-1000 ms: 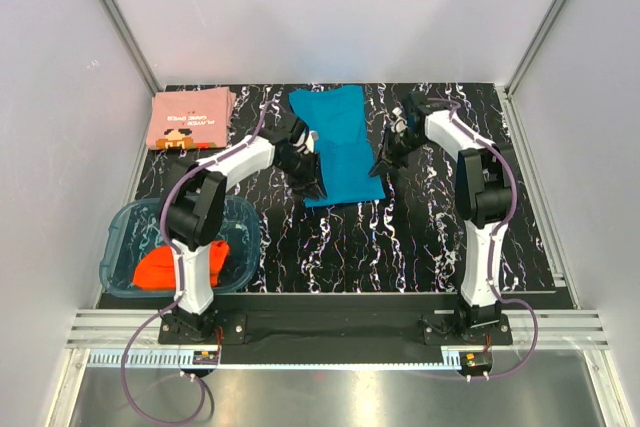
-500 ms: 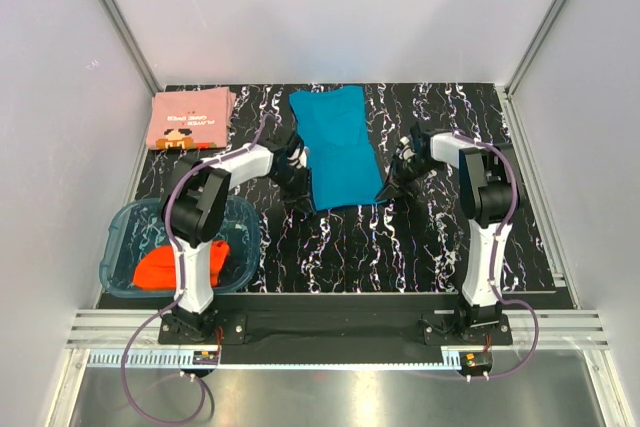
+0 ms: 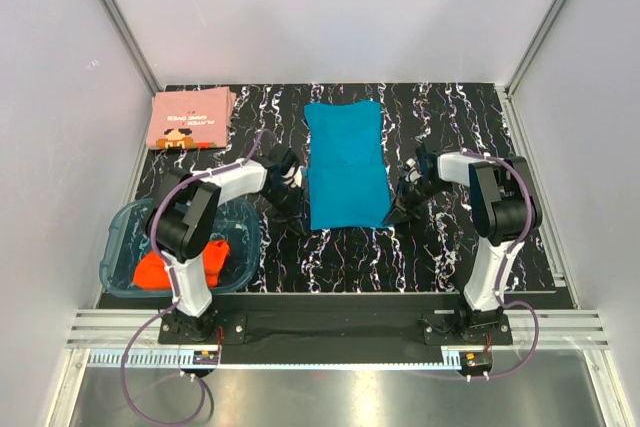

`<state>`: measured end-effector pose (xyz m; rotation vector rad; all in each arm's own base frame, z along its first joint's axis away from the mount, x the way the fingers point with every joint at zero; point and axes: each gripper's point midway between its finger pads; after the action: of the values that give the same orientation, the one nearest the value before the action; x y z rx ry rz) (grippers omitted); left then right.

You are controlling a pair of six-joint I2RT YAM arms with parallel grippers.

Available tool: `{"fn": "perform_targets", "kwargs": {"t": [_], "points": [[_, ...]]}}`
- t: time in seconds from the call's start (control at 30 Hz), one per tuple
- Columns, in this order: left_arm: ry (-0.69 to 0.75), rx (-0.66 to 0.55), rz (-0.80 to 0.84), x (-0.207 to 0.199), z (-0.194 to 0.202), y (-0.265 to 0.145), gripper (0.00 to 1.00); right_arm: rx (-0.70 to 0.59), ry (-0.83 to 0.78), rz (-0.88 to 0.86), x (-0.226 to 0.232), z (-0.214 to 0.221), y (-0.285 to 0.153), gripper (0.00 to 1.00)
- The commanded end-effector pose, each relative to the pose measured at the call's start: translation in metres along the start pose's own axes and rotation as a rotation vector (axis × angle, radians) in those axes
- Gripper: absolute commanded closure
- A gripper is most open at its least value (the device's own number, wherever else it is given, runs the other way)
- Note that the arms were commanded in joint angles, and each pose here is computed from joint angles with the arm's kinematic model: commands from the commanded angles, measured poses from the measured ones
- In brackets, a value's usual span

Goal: Fold and stack the t-shirts
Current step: Fold the tshirt

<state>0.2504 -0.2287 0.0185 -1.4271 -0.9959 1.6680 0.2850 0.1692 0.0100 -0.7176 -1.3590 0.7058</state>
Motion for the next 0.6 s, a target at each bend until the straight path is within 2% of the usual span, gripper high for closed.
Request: {"fn": "perform_targets", "kwargs": {"t": [0.0,0.1,0.2,0.27,0.4,0.47,0.57], "points": [[0.073,0.008,-0.062,0.013,0.02,-0.013,0.71,0.015,-0.067,0.078,-0.001,0.02,-0.007,0.94],[0.131,-0.017,0.016,-0.007,0.026,-0.037,0.65,-0.019,-0.094,0.063,0.016,0.016,-0.025,0.87],[0.17,-0.054,0.071,-0.024,0.022,-0.055,0.48,-0.064,-0.127,0.027,0.037,0.002,-0.04,0.72],[0.186,-0.078,0.11,-0.039,0.014,-0.063,0.47,-0.094,-0.155,-0.015,0.051,-0.012,-0.046,0.69],[0.182,-0.1,0.244,-0.076,-0.002,-0.069,0.5,-0.04,-0.201,-0.082,0.08,-0.023,-0.029,0.73],[0.153,-0.064,0.326,-0.097,-0.01,-0.062,0.57,-0.021,-0.237,-0.093,0.096,-0.026,-0.02,0.75],[0.114,-0.025,0.38,-0.109,-0.021,-0.047,0.61,0.041,-0.246,-0.142,0.114,-0.017,0.007,0.82]]}}
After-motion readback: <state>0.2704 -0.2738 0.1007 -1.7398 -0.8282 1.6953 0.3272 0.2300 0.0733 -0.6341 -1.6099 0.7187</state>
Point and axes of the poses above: each gripper's point midway between its finger pads, its own y axis out along the fingers, its own x axis along the line the jaws close on, z = x × y, and after that the axes turned 12 degrees about -y, right-handed
